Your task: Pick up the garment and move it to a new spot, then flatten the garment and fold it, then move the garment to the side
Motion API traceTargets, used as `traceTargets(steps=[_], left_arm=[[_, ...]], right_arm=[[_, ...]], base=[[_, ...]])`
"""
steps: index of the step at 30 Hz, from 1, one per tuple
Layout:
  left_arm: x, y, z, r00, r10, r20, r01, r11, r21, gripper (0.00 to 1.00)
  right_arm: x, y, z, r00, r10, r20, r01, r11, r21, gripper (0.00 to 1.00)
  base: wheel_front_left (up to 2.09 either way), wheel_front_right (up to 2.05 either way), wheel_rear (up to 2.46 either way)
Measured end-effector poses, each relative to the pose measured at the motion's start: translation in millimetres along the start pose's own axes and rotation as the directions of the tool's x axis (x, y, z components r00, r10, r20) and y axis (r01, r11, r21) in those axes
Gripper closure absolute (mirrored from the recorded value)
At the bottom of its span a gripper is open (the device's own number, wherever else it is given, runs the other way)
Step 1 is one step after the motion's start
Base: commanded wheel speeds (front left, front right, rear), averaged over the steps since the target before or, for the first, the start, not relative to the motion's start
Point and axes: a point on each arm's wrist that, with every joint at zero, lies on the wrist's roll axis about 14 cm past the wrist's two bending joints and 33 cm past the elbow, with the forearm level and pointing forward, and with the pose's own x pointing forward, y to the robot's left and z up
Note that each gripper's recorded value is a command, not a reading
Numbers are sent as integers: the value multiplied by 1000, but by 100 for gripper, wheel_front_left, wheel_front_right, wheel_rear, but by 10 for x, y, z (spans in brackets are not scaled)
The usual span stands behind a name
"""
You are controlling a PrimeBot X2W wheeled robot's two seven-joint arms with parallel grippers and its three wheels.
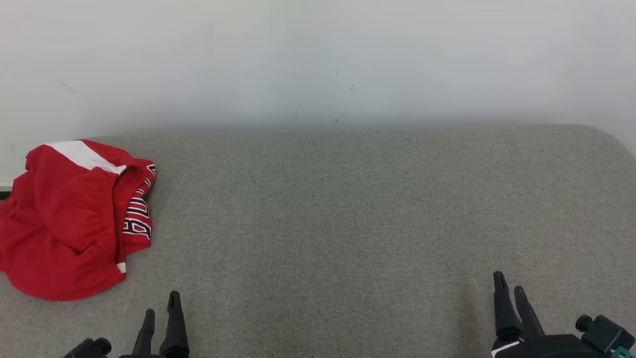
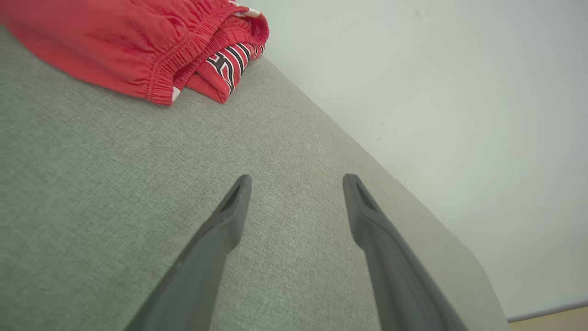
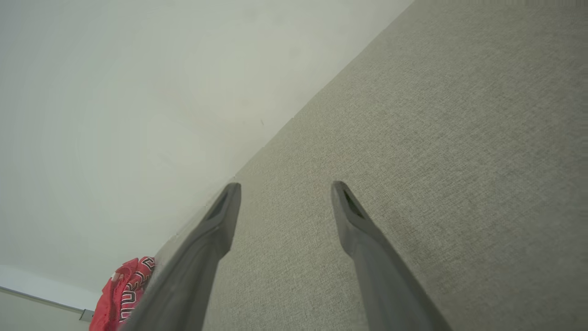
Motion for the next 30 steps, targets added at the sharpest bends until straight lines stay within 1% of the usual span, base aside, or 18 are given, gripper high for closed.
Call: traceTargets(steps=[6, 11, 22, 30], left_arm=[[-27, -2, -1, 1000, -5, 7, 4, 995, 101, 0], [-39, -18, 9, 1000, -13, 17, 10, 984, 175, 0], [-83, -23, 33, 999, -28, 36, 15, 946, 324, 0], [-111, -34, 65, 998, -45, 52, 20, 916, 401, 0]], right_arm=[[-31, -65, -35, 1000, -13, -9, 12, 995, -102, 0], [-44, -95, -45, 1000, -16, -11, 14, 983, -185, 0], [-57, -72, -42, 1000, 5, -8, -7, 946, -324, 0], [-65, -55, -90, 1000, 16, -27, -25, 919, -394, 0]], base=[[0, 0, 0], [0, 0, 0], [0, 0, 0], [0, 0, 0]])
